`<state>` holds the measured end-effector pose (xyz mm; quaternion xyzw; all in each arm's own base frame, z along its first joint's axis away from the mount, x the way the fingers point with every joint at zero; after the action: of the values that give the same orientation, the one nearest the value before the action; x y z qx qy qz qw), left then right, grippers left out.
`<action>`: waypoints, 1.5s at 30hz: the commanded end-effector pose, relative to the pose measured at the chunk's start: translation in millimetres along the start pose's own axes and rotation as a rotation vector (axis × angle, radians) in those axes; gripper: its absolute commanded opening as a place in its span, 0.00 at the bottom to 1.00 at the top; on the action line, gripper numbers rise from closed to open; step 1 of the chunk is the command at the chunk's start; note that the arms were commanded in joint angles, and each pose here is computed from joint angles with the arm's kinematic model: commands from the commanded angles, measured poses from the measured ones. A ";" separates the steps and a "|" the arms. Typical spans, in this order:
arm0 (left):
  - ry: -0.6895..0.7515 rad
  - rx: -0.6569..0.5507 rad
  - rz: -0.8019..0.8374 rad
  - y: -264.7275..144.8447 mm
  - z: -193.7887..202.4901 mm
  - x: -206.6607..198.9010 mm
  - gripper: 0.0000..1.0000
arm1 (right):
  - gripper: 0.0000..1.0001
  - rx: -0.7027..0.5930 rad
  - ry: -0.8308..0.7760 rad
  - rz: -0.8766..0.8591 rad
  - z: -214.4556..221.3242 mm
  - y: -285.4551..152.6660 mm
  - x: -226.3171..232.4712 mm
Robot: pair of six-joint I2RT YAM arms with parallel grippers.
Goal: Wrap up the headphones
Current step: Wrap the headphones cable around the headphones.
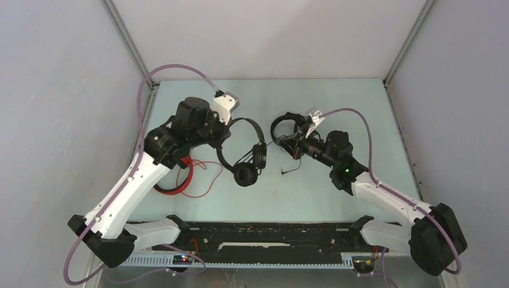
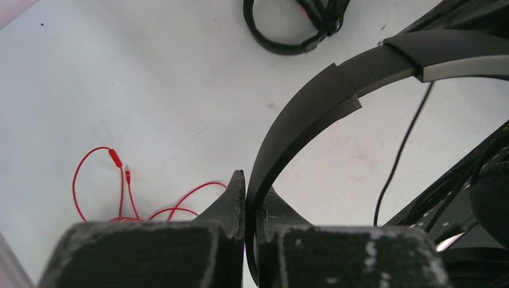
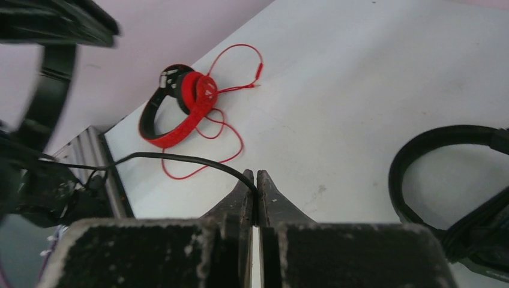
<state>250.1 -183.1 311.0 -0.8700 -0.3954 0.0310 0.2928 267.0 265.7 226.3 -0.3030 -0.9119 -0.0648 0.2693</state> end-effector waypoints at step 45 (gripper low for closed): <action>0.033 0.156 -0.479 40.8 18.6 68.1 0.00 | 0.13 0.219 0.248 -0.468 -25.2 17.1 154.7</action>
<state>308.9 -148.9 243.5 -0.7345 -0.5057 -0.0412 0.4506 182.4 344.2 296.4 -0.0479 -0.8939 -0.0230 0.4452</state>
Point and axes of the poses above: each gripper's point midway between its finger pads, its own y axis out along the fingers, its own x axis along the line the jaws close on, z = x × y, the point moved 1 cm from there along -y, back along the fingers, and after that the axes turned 11 degrees about y, right-handed, at the moved point
